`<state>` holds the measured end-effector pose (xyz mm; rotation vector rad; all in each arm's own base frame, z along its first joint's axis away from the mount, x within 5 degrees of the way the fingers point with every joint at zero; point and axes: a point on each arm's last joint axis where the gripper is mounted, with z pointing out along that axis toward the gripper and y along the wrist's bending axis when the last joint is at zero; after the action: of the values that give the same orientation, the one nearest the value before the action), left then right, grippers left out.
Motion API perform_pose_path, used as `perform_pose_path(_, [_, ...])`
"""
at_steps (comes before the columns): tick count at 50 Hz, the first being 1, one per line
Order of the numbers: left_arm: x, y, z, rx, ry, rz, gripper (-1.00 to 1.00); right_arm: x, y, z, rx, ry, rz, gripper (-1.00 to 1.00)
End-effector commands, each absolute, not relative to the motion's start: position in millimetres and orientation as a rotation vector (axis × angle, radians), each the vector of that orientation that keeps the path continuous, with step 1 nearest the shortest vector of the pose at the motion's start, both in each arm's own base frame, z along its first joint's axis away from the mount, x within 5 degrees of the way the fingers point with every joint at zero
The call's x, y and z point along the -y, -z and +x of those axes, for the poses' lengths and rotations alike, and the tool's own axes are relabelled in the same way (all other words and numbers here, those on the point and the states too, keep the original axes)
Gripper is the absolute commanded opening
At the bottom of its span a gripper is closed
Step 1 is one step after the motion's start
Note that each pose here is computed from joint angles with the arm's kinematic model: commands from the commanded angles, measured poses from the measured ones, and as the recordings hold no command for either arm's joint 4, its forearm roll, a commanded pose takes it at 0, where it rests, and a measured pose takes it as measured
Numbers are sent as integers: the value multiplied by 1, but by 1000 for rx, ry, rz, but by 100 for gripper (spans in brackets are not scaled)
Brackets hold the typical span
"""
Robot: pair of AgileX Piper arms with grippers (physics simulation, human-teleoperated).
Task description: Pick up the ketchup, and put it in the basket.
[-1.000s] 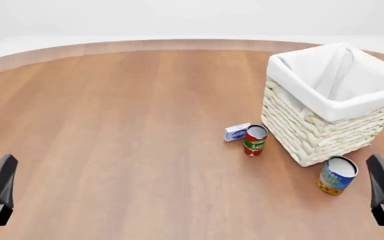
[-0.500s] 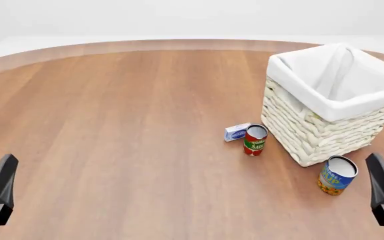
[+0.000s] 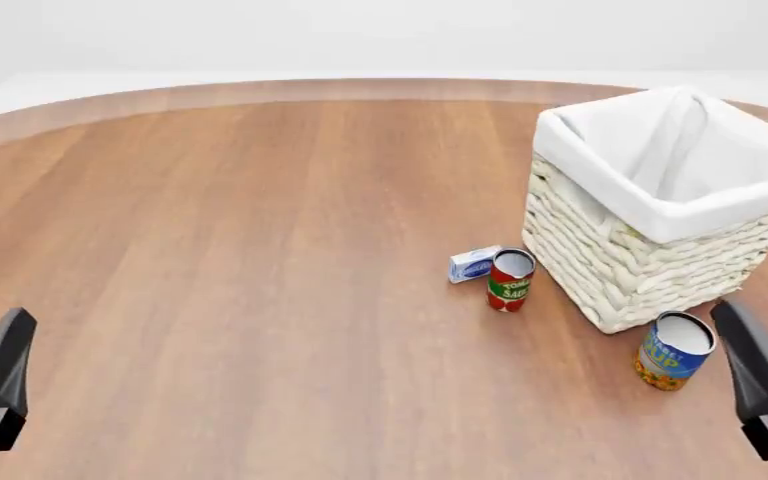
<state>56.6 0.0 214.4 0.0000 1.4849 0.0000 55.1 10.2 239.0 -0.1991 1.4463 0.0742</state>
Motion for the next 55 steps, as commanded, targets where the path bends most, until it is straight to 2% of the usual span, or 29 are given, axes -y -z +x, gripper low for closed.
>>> perform_pose_path(1, [0,-214,57,-1485,0,0,100,-17,-249,59,-1453,-142,-275,100])
perform_pose_path(29, [0,-214,57,-1485,0,0,100,-51,-239,108,-1505,-184,-511,100])
perform_pose_path(55, [0,-214,57,-1485,0,0,100,-108,-240,142,-1547,-375,-661,100])
